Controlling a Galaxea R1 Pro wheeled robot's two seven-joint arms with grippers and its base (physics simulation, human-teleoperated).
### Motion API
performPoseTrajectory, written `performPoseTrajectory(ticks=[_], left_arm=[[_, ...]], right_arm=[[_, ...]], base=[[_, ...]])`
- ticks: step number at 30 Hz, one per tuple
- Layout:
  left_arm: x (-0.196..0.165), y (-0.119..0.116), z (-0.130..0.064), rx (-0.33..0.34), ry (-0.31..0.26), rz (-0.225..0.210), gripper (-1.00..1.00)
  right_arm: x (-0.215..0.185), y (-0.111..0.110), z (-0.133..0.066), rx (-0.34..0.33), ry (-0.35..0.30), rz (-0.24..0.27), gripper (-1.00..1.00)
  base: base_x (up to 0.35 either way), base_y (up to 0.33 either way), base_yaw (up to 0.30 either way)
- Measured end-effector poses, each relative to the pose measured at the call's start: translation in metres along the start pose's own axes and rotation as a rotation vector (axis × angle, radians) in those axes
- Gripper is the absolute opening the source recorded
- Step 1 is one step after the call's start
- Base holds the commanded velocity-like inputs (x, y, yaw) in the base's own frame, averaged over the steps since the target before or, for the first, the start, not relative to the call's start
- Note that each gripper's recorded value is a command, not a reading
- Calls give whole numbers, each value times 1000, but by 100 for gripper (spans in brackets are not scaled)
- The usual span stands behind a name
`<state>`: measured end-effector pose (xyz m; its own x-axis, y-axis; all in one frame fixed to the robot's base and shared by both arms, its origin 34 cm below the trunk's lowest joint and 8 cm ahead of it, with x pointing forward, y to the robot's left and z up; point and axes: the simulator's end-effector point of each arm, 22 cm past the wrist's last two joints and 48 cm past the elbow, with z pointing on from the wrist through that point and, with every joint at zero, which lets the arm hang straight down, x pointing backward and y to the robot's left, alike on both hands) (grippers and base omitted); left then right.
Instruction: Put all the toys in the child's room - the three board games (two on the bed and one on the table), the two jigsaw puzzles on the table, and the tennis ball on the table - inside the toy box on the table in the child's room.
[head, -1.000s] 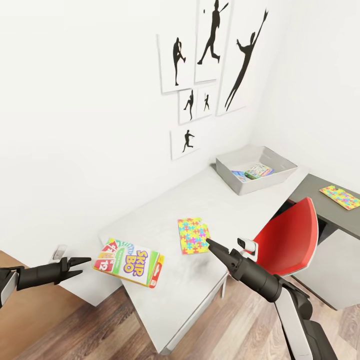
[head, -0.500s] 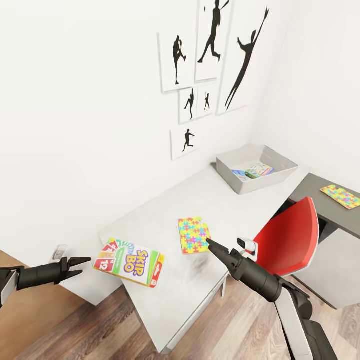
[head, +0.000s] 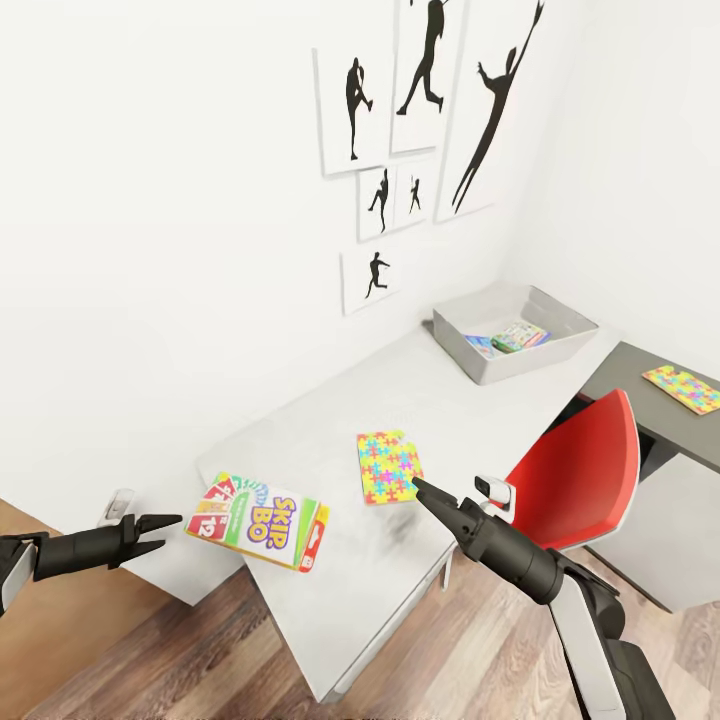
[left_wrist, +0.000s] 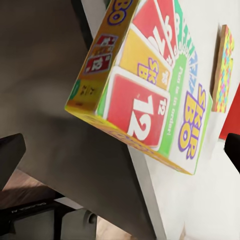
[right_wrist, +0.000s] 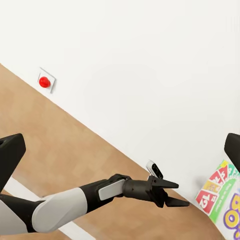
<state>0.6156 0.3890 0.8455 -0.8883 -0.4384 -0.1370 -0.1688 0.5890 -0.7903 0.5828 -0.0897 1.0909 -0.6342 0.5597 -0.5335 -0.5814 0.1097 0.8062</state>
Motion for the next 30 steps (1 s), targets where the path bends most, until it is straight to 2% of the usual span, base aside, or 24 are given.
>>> performPoseTrajectory(ticks=[22,30], left_arm=[[6,10,10,-8,12,3,100],[10,8,25,5,9,44,100]], right_arm=[[6,-10,-1,12,3,22,100],[8,-14,-1,18,6,30,100]], base=[[0,0,0],[0,0,0]])
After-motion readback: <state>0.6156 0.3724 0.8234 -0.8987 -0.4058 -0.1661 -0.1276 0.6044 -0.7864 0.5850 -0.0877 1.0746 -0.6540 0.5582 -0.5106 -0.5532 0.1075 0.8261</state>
